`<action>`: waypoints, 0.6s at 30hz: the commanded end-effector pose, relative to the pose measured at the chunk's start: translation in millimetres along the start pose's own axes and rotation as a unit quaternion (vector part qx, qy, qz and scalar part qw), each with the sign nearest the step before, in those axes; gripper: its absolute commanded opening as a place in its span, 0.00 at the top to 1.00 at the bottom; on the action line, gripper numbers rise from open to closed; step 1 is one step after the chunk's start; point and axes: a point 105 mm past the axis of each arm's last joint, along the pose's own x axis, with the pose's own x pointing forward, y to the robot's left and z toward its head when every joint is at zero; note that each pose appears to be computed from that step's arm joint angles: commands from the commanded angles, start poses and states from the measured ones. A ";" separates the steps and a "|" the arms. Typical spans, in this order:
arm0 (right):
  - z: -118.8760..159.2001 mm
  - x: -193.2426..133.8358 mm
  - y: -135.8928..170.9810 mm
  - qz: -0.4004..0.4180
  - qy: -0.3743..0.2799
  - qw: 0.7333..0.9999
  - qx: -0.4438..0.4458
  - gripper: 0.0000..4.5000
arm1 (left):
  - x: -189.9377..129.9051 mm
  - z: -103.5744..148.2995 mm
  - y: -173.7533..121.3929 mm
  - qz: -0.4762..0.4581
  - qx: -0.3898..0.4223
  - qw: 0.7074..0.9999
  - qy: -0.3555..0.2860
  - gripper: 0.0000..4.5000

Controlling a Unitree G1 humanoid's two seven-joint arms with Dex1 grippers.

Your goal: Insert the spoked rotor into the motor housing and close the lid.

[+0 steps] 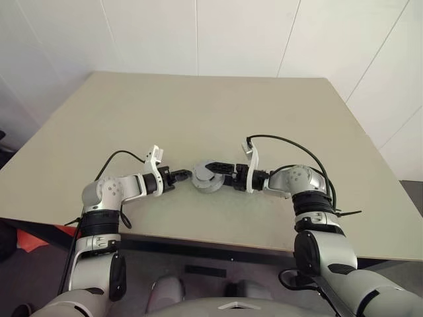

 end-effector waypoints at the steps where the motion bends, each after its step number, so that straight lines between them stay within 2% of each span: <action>1: -3.2 5.5 -3.2 -0.014 0.009 1.000 -0.004 0.09 | 3.5 -19.0 15.8 0.040 -0.015 0.998 0.036 1.00; 3: -4.4 7.0 -3.6 -0.015 0.010 1.000 -0.004 0.20 | 3.2 -18.0 16.5 0.040 -0.015 0.998 0.034 1.00; 5: -5.6 8.5 -2.5 -0.012 0.013 1.000 -0.005 0.36 | 3.1 -17.0 16.9 0.041 -0.015 0.999 0.033 1.00; 9: -7.4 11.6 -2.2 -0.011 0.014 1.000 -0.004 0.36 | 2.4 -13.9 18.4 0.044 -0.015 0.999 0.027 1.00; 13: -5.5 11.7 -2.6 -0.008 0.007 1.000 -0.001 0.54 | 2.2 -13.5 19.2 0.046 -0.015 0.998 0.027 1.00; 18: 0.5 10.9 -0.1 -0.004 -0.004 1.000 0.005 0.54 | 2.7 -14.3 19.5 0.047 -0.013 0.998 0.028 1.00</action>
